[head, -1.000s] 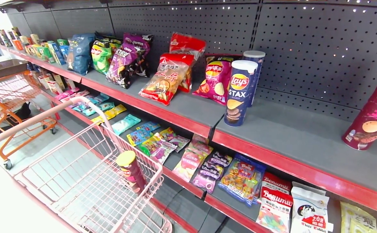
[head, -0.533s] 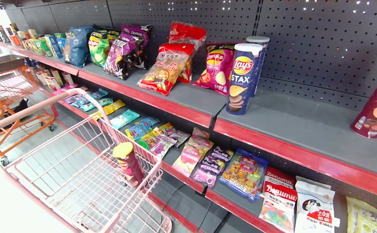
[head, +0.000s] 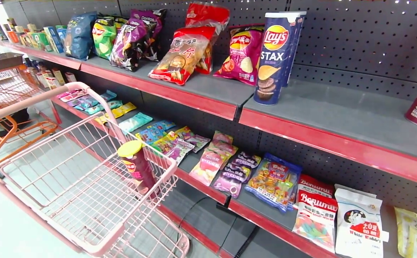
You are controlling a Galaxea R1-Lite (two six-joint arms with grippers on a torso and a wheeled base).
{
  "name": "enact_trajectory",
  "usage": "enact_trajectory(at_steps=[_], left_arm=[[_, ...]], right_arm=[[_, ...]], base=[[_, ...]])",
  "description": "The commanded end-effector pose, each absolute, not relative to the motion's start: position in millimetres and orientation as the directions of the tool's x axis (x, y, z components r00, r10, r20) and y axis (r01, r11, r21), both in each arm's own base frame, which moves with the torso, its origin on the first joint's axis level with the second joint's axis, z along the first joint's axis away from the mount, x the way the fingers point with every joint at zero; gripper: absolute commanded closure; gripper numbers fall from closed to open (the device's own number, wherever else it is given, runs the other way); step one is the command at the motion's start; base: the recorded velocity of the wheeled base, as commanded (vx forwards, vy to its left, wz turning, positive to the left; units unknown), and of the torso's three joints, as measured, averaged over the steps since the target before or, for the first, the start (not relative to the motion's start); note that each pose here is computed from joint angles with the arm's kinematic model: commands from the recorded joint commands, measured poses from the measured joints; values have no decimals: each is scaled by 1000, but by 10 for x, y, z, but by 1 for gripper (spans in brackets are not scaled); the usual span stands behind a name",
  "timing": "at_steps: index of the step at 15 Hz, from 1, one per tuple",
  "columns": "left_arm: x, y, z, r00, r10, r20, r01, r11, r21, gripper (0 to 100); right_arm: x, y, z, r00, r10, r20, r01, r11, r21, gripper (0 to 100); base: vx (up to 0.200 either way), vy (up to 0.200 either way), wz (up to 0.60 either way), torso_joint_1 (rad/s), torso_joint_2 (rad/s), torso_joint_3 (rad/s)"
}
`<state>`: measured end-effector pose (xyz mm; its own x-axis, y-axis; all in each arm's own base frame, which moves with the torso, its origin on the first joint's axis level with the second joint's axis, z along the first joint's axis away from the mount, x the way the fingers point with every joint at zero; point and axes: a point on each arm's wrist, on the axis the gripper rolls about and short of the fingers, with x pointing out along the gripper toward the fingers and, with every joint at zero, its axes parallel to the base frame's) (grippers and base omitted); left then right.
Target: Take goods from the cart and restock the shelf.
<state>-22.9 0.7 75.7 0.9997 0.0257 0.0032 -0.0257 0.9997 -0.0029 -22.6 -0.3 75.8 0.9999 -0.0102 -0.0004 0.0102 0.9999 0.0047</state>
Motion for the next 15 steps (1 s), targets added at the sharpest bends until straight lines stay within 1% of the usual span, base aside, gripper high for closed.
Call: enact_trajectory(at_steps=[1,2,3,4,5,6,7,8,9,11,12,13,14,15], left_arm=[[-228,5,758,1000,20,3,-20,1000,-5,0],[-228,6,760,1000,20,5,-20,1000,-8,0],[-251,6,894,999,15,37,-15,1000,-11,0],[-172,17,1478,999,38,28,-37,998,-51,0],[55,25,2026,995,98,6,-95,979,-178,0],[278,32,2435,989,145,9,-137,951,-278,0],[522,37,2562,984,174,-42,-179,942,-284,0],[709,41,2508,978,180,-108,-200,955,-218,0],[937,38,2384,967,171,-189,-202,966,-159,0],[1529,70,2171,952,112,-286,-160,975,-151,0],[1755,140,2024,929,107,-355,-161,979,-126,0],[1980,198,1852,904,103,-415,-144,987,-70,0],[2163,211,1733,901,80,-426,-111,993,-50,0],[2308,187,1660,908,26,-417,-54,997,-57,0]], right_arm=[[-226,-3,759,1000,-11,0,11,1000,5,0],[-226,-3,759,1000,-11,0,11,1000,5,0],[-226,-3,759,1000,-11,0,11,1000,5,0],[-226,-3,759,1000,-11,0,11,1000,6,0],[-226,-3,759,1000,-11,0,11,1000,5,0],[-226,-3,759,1000,-11,0,11,1000,6,0],[-226,-3,759,1000,-11,0,11,1000,5,0],[-226,-3,759,1000,-11,0,11,1000,6,0],[-226,-3,759,1000,-11,0,11,1000,6,0],[-226,-3,759,1000,-11,0,11,1000,6,0],[-226,-3,759,1000,-11,0,11,1000,6,0],[-226,-3,759,1000,-11,0,11,1000,6,0],[-226,-3,759,1000,-11,0,11,1000,6,0],[-226,-3,759,1000,-11,0,11,1000,6,0]], base=[[0,0,0,-66,222,154],[0,0,0,-36,115,80],[0,0,0,-27,80,46],[0,0,0,0,0,0],[0,0,0,0,0,0],[0,0,0,0,0,0],[0,0,0,0,0,0],[0,0,0,0,0,0],[0,0,0,0,0,0],[0,0,0,0,0,0],[0,0,0,0,0,0],[0,0,0,0,0,0],[0,0,0,0,0,0],[0,0,0,0,0,0]])
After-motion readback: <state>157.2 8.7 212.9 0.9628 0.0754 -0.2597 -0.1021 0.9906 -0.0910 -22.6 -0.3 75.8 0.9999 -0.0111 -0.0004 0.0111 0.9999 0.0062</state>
